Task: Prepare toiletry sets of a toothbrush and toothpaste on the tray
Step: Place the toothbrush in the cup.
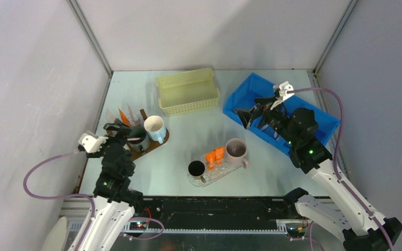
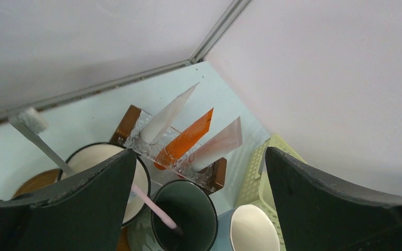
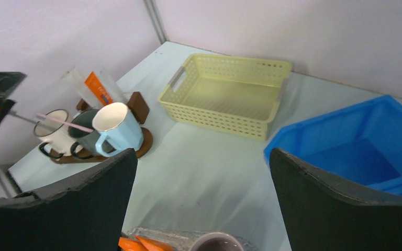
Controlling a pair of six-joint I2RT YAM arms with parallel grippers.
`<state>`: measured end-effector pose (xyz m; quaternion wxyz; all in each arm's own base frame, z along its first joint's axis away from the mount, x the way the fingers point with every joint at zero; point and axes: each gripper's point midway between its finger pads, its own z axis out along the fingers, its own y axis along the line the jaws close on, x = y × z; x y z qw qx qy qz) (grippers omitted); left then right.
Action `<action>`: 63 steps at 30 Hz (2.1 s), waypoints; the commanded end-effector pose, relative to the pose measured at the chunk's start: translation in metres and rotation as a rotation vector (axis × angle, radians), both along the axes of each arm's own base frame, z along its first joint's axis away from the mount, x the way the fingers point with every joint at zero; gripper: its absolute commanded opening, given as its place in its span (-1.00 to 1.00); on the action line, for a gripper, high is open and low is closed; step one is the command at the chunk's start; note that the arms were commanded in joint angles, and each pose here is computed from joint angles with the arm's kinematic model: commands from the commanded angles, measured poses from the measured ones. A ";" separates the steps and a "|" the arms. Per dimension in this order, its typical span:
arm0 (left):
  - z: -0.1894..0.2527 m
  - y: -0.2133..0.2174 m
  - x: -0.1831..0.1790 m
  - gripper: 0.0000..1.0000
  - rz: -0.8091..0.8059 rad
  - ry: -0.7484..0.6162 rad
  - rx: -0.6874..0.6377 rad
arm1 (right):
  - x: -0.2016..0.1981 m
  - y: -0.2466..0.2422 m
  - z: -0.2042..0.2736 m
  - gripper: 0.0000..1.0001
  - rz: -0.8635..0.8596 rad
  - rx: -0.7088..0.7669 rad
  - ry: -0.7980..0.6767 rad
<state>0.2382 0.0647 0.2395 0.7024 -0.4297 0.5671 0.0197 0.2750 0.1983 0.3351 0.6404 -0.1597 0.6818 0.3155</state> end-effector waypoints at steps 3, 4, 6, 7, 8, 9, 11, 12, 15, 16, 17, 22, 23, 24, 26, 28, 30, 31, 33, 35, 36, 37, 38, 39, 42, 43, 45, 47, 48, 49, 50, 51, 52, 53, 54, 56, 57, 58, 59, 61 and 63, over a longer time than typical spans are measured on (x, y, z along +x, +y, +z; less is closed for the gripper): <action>0.034 0.010 -0.018 0.99 0.015 0.103 0.109 | 0.020 -0.036 0.005 0.99 -0.205 0.057 0.030; 0.045 0.011 -0.020 0.99 0.012 0.091 0.116 | 0.022 -0.040 -0.003 0.99 -0.221 0.050 0.067; 0.059 0.011 -0.022 0.99 -0.003 0.090 0.152 | 0.030 -0.052 -0.011 0.99 -0.266 0.072 0.122; 0.069 0.011 -0.023 0.99 -0.013 0.089 0.178 | 0.033 -0.060 -0.016 0.99 -0.296 0.089 0.153; 0.073 0.010 -0.022 0.99 -0.027 0.103 0.207 | 0.037 -0.064 -0.019 0.99 -0.312 0.093 0.173; 0.083 0.009 -0.023 0.99 -0.034 0.090 0.216 | 0.040 -0.072 -0.024 0.99 -0.349 0.100 0.199; 0.096 0.007 -0.023 0.99 -0.062 0.097 0.259 | 0.047 -0.085 -0.033 0.99 -0.417 0.102 0.241; 0.098 0.003 -0.020 0.99 -0.089 0.110 0.286 | 0.050 -0.091 -0.037 0.99 -0.453 0.108 0.260; 0.117 -0.006 -0.017 0.99 -0.153 0.095 0.330 | 0.057 -0.115 -0.052 0.95 -0.585 0.110 0.331; 0.119 -0.014 -0.012 0.99 -0.202 0.095 0.353 | 0.061 -0.123 -0.055 0.91 -0.622 0.123 0.357; 0.123 -0.018 -0.011 0.99 -0.225 0.089 0.362 | 0.063 -0.129 -0.068 0.86 -0.662 0.105 0.405; 0.119 -0.045 0.004 0.99 -0.374 0.093 0.377 | 0.073 -0.155 -0.098 0.72 -0.819 0.078 0.559; 0.116 -0.052 0.008 0.99 -0.412 0.092 0.374 | 0.078 -0.158 -0.104 0.68 -0.845 0.067 0.583; 0.114 -0.056 0.010 0.99 -0.432 0.094 0.373 | 0.078 -0.160 -0.110 0.66 -0.864 0.063 0.611; 0.109 -0.066 0.014 0.99 -0.487 0.090 0.361 | 0.084 -0.166 -0.123 0.63 -0.920 0.049 0.658; 0.106 -0.076 0.017 0.99 -0.535 0.088 0.350 | 0.090 -0.169 -0.135 0.60 -0.959 0.041 0.705; 0.101 -0.084 0.020 0.99 -0.579 0.090 0.343 | 0.096 -0.172 -0.147 0.57 -0.998 0.032 0.756; 0.099 -0.089 0.021 0.99 -0.600 0.092 0.339 | 0.102 -0.171 -0.153 0.54 -1.013 0.033 0.780; 0.097 -0.093 0.022 0.99 -0.623 0.090 0.336 | 0.108 -0.172 -0.166 0.51 -1.039 0.032 0.824; 0.095 -0.096 0.022 0.99 -0.641 0.091 0.340 | 0.115 -0.172 -0.178 0.47 -1.066 0.038 0.864; 0.093 -0.097 0.022 0.99 -0.646 0.093 0.342 | 0.117 -0.172 -0.188 0.45 -1.077 0.027 0.891; 0.093 -0.098 0.022 0.99 -0.654 0.092 0.346 | 0.121 -0.172 -0.190 0.40 -1.091 0.044 0.900; 0.092 -0.099 0.022 0.99 -0.658 0.094 0.349 | 0.122 -0.173 -0.202 0.38 -1.113 0.031 0.932; 0.093 -0.100 0.022 0.99 -0.664 0.091 0.354 | 0.125 -0.174 -0.202 0.34 -1.134 0.046 0.945; 0.090 -0.102 0.021 0.99 -0.680 0.098 0.363 | 0.133 -0.176 -0.220 0.24 -1.189 0.038 0.997; 0.088 -0.102 0.021 0.99 -0.681 0.103 0.367 | 0.132 -0.176 -0.225 0.22 -1.206 0.039 1.018; 0.087 -0.102 0.020 0.99 -0.686 0.104 0.372 | 0.135 -0.177 -0.236 0.18 -1.237 0.033 1.046; 0.087 -0.103 0.019 0.99 -0.692 0.102 0.374 | 0.138 -0.177 -0.246 0.15 -1.257 0.033 1.078; 0.086 -0.103 0.019 0.99 -0.694 0.103 0.376 | 0.139 -0.177 -0.253 0.13 -1.272 0.039 1.096; 0.084 -0.104 0.019 0.99 -0.696 0.106 0.376 | 0.137 -0.177 -0.261 0.12 -1.279 0.025 1.124; 0.084 -0.104 0.019 0.99 -0.696 0.104 0.378 | 0.139 -0.177 -0.263 0.07 -1.287 0.037 1.132; 0.083 -0.102 0.019 0.99 -0.690 0.107 0.379 | 0.137 -0.176 -0.271 0.05 -1.291 0.026 1.156; 0.083 -0.102 0.018 1.00 -0.688 0.107 0.381 | 0.138 -0.177 -0.273 0.03 -1.297 0.035 1.165; 0.082 -0.101 0.019 0.99 -0.683 0.111 0.382 | 0.137 -0.175 -0.279 0.02 -1.295 0.032 1.188; 0.082 -0.100 0.018 0.99 -0.680 0.113 0.387 | 0.137 -0.175 -0.283 -0.01 -1.297 0.039 1.199; 0.081 -0.099 0.018 0.99 -0.675 0.116 0.392 | 0.137 -0.175 -0.291 -0.06 -1.296 0.050 1.228; 0.080 -0.098 0.018 0.99 -0.672 0.120 0.394 | 0.136 -0.174 -0.296 -0.07 -1.295 0.052 1.248; 0.080 -0.098 0.018 0.99 -0.672 0.119 0.394 | 0.136 -0.174 -0.298 -0.09 -1.296 0.058 1.255; 0.080 -0.098 0.019 0.99 -0.671 0.120 0.394 | 0.135 -0.173 -0.303 -0.10 -1.291 0.056 1.270; 0.079 -0.099 0.019 0.99 -0.672 0.121 0.392 | 0.134 -0.173 -0.309 -0.11 -1.292 0.057 1.288; 0.078 -0.099 0.020 0.99 -0.674 0.124 0.390 | 0.133 -0.173 -0.316 -0.12 -1.296 0.054 1.306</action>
